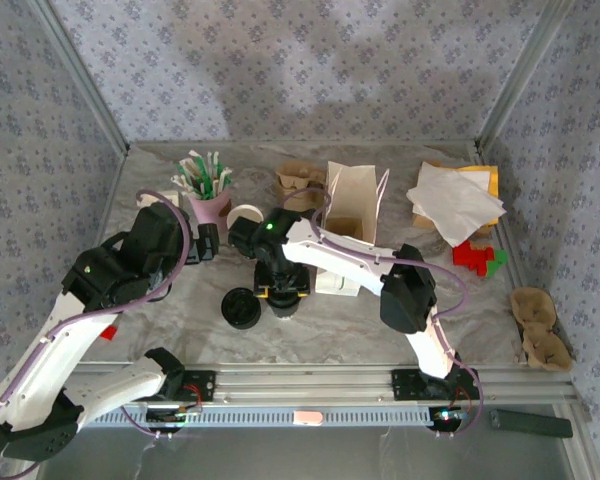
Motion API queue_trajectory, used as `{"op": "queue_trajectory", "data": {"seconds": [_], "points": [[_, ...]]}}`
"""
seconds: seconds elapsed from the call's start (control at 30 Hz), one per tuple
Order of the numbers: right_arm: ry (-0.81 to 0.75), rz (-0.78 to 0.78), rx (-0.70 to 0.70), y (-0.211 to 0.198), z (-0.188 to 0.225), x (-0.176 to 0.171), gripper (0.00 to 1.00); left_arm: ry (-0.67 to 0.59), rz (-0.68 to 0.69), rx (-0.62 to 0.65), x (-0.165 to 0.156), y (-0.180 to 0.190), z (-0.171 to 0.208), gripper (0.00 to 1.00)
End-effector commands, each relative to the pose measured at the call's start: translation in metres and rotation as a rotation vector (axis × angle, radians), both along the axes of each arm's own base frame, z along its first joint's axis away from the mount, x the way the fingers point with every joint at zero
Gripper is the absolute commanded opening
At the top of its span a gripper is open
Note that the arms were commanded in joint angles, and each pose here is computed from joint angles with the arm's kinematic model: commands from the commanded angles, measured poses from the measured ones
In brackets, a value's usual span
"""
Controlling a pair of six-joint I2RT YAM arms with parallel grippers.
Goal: Pack the takeout coffee
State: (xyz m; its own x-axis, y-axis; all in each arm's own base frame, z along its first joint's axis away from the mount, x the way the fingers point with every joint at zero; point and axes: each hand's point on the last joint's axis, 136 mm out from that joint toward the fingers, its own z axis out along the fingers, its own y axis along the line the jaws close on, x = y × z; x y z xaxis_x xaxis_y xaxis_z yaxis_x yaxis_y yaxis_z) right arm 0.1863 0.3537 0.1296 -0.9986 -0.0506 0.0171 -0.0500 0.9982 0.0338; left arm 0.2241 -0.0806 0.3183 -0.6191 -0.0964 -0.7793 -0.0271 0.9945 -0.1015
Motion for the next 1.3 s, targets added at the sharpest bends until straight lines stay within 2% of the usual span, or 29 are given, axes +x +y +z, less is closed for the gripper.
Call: {"op": "queue_trajectory", "data": {"seconds": [0.0,0.3,0.67,0.93,1.27], "points": [[-0.026,0.047,-0.071,-0.009,-0.001,0.001,0.73,-0.031,-0.010,-0.024,0.003,-0.003,0.012,1.00],[-0.055,0.125,-0.094,-0.018,0.019,-0.002,0.72,-0.019,-0.027,-0.028,0.007,-0.010,0.016,1.00],[-0.018,0.209,-0.055,-0.033,0.050,-0.020,0.73,-0.022,-0.031,-0.023,0.006,-0.010,0.028,1.00],[-0.024,0.269,-0.013,-0.047,0.087,-0.030,0.73,-0.033,-0.029,-0.006,0.005,-0.005,0.043,1.00],[0.004,0.303,0.051,-0.078,0.137,-0.058,0.73,-0.025,-0.052,0.015,0.014,-0.015,0.056,1.00]]}}
